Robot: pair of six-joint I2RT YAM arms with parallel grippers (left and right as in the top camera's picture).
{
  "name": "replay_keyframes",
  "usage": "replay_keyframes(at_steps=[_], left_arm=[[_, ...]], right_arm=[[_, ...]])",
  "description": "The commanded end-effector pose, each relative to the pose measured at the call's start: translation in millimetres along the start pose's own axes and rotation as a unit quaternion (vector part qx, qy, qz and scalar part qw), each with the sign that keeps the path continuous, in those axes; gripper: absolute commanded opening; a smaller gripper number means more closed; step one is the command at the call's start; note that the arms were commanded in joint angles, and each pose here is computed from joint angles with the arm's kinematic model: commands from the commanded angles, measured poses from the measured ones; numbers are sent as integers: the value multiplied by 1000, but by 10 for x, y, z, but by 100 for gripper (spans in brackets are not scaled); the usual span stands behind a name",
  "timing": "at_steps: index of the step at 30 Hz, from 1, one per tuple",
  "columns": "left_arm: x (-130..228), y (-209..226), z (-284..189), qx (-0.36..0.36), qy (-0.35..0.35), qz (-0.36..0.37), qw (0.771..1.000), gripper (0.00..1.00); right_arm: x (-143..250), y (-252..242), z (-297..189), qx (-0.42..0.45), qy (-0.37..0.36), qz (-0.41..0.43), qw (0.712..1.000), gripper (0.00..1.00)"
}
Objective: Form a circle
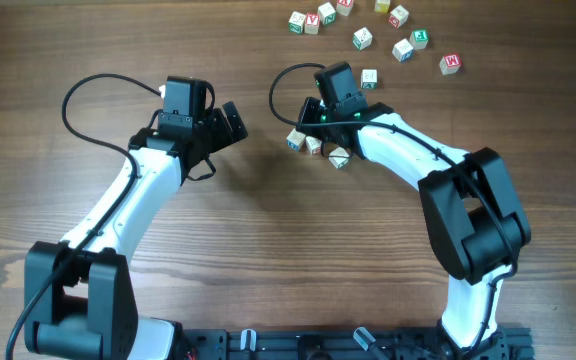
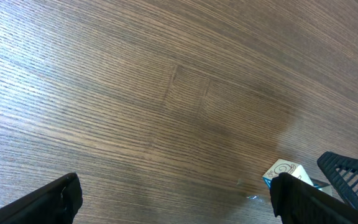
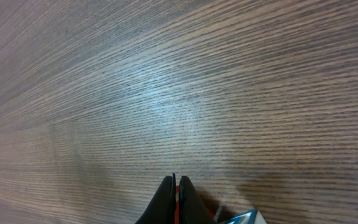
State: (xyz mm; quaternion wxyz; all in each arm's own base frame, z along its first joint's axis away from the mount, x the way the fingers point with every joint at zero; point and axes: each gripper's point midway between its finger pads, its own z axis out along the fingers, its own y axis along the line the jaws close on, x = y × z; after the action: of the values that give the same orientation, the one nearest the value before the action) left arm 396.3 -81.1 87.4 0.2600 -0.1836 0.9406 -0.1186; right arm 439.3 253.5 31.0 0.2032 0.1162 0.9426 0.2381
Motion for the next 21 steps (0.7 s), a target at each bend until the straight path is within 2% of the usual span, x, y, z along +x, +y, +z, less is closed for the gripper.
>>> replay_keyframes(at_steps=[1,21], left_arm=[[-30,-24,-56,6,-8,8,1000,100],[-30,-24,-56,6,-8,8,1000,100]], right_arm=[[66,69,57,-5,11,4,1000,5],[131,67,60,-2,21,3,1000,4]])
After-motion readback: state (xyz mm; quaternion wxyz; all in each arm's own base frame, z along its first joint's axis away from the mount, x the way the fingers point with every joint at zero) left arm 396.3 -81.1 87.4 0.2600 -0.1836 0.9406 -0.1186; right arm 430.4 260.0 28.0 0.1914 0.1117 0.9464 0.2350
